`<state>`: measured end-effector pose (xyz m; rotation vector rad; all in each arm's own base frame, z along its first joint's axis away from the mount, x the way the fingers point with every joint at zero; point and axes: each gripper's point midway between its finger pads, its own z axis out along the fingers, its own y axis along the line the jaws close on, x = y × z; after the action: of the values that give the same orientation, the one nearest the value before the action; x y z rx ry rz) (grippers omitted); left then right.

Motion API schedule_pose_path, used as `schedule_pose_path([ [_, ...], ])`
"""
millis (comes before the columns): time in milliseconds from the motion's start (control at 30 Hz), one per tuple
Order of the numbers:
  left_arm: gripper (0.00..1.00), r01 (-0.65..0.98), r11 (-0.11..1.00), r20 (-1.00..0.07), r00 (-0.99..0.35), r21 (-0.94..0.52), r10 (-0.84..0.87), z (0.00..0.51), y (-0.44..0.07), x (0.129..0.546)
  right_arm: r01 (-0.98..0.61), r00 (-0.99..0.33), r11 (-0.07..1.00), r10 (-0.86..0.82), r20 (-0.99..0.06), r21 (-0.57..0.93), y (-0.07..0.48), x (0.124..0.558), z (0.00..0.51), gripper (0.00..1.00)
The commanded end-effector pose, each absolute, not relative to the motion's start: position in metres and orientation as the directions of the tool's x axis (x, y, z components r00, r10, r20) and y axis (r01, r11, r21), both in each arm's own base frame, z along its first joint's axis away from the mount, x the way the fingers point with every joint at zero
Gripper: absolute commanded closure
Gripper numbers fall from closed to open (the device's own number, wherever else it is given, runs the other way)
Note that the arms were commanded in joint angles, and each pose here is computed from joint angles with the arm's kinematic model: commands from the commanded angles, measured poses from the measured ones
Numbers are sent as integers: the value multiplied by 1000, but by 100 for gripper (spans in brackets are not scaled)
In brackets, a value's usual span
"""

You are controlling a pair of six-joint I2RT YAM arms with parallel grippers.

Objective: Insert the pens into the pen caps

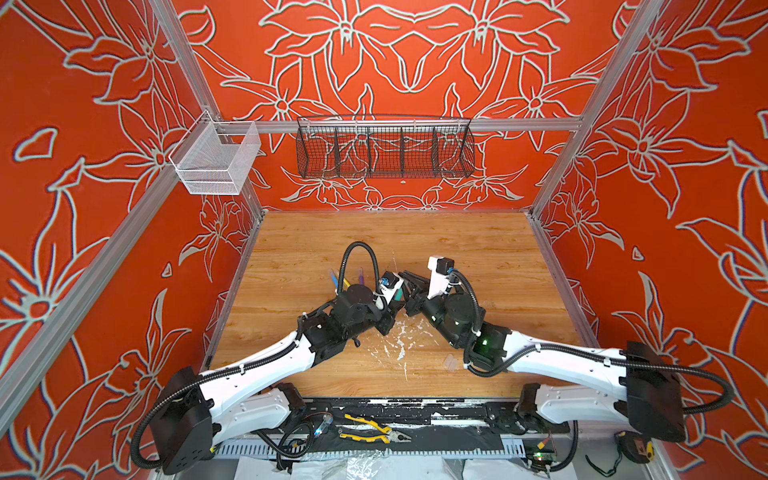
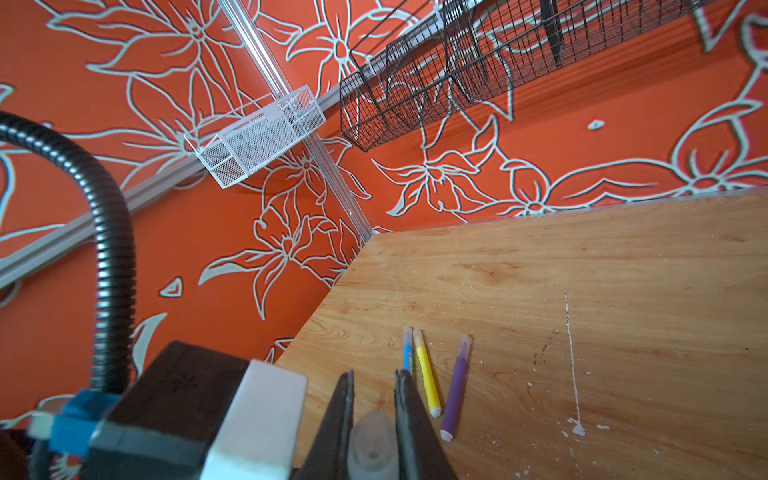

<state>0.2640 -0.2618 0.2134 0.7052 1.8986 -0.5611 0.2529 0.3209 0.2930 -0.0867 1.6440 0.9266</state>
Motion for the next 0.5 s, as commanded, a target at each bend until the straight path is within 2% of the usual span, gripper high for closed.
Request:
schedule_pose_path([
  [0,100,459,864,-973,-7,-208,-231,376,-209,318,-594,-545,610,175,-820,525,357,195,222,100],
  [467,100,449,884,-980,79,-131,-185,430,-205,324,-555,-592,587,219,-776,589,356,192,213,100],
])
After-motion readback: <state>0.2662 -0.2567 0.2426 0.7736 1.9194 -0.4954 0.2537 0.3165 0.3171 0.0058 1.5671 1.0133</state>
